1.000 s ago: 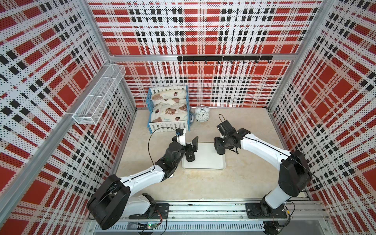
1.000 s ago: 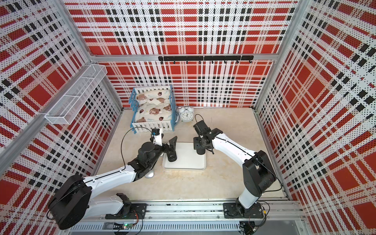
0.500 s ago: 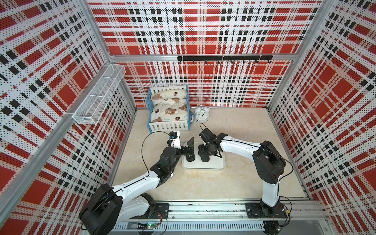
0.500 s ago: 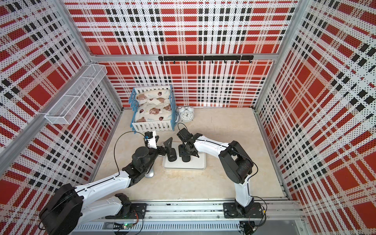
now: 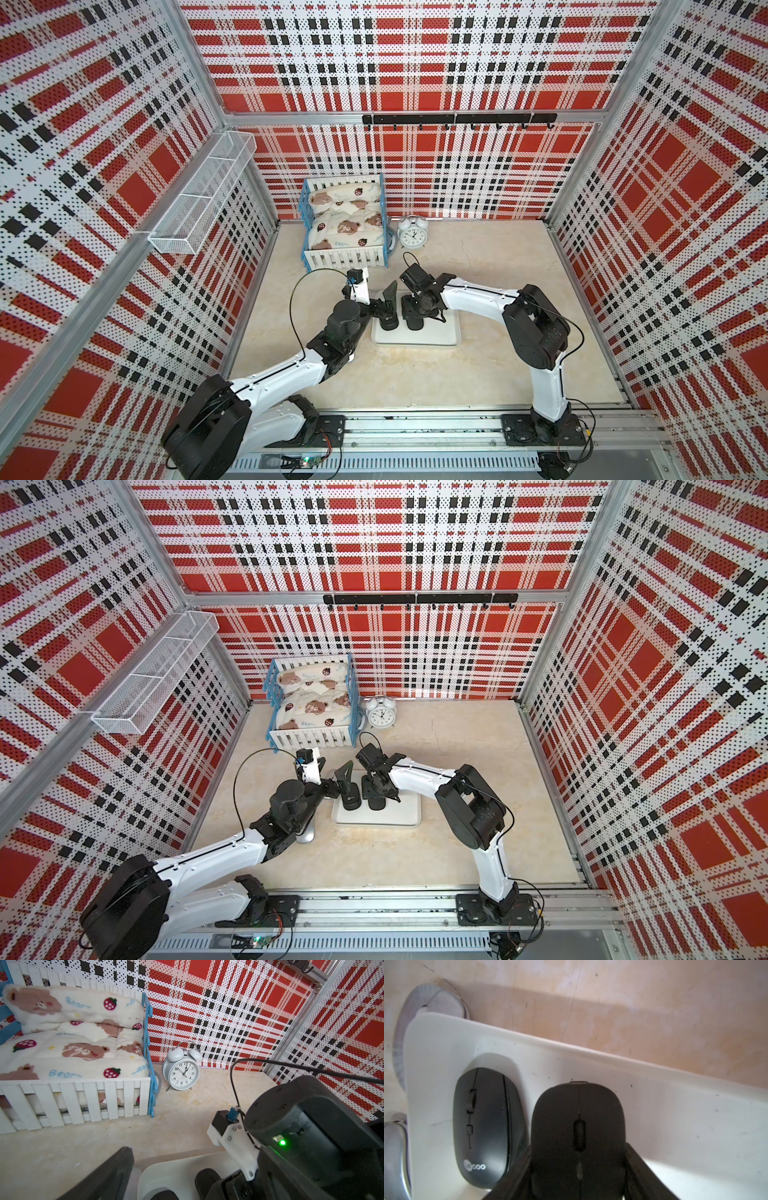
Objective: Put the mouse in the storage box
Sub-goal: Place the mouse in the storage box.
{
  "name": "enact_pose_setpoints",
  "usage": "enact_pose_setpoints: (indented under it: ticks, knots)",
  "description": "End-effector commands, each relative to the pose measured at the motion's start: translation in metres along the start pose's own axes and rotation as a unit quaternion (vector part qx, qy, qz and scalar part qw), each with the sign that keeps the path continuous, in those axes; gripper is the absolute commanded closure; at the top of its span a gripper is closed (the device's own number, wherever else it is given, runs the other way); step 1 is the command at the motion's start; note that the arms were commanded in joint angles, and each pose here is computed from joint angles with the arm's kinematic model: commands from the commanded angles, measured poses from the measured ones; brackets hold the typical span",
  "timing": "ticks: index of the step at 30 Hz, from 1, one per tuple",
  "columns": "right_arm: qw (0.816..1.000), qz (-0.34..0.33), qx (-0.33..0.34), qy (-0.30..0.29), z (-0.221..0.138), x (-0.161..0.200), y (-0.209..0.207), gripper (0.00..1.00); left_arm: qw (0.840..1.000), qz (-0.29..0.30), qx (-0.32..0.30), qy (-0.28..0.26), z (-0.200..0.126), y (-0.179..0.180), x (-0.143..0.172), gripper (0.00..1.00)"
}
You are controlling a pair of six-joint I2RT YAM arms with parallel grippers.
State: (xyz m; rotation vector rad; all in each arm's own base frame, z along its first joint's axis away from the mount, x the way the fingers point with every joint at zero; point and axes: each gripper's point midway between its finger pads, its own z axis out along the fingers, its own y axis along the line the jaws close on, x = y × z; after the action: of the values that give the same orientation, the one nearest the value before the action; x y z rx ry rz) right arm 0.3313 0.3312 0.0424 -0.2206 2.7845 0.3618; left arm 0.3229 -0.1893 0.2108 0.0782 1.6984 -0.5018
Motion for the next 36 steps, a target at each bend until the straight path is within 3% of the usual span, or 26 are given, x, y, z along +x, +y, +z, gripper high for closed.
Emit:
enact_pose_setpoints:
  ticks: [1, 17, 25, 36]
  knots:
    - [1.000, 0.005, 0.008, -0.016, 0.005, -0.007, 0.005, 0.46, 1.000, 0.002, 0.003, -0.001, 0.000, -0.002, -0.001, 0.01]
    - [1.000, 0.013, 0.006, -0.006, 0.021, -0.003, 0.012, 0.37, 1.000, 0.005, -0.001, 0.004, 0.002, -0.002, 0.003, 0.01]
    - [0.999, 0.025, -0.031, 0.003, 0.021, 0.000, 0.025, 0.28, 1.000, 0.004, 0.001, 0.007, 0.002, -0.003, 0.005, 0.01]
    - [0.995, 0.038, -0.087, 0.012, 0.011, 0.001, 0.045, 0.27, 1.000, 0.006, -0.002, 0.006, 0.002, -0.003, 0.004, 0.01]
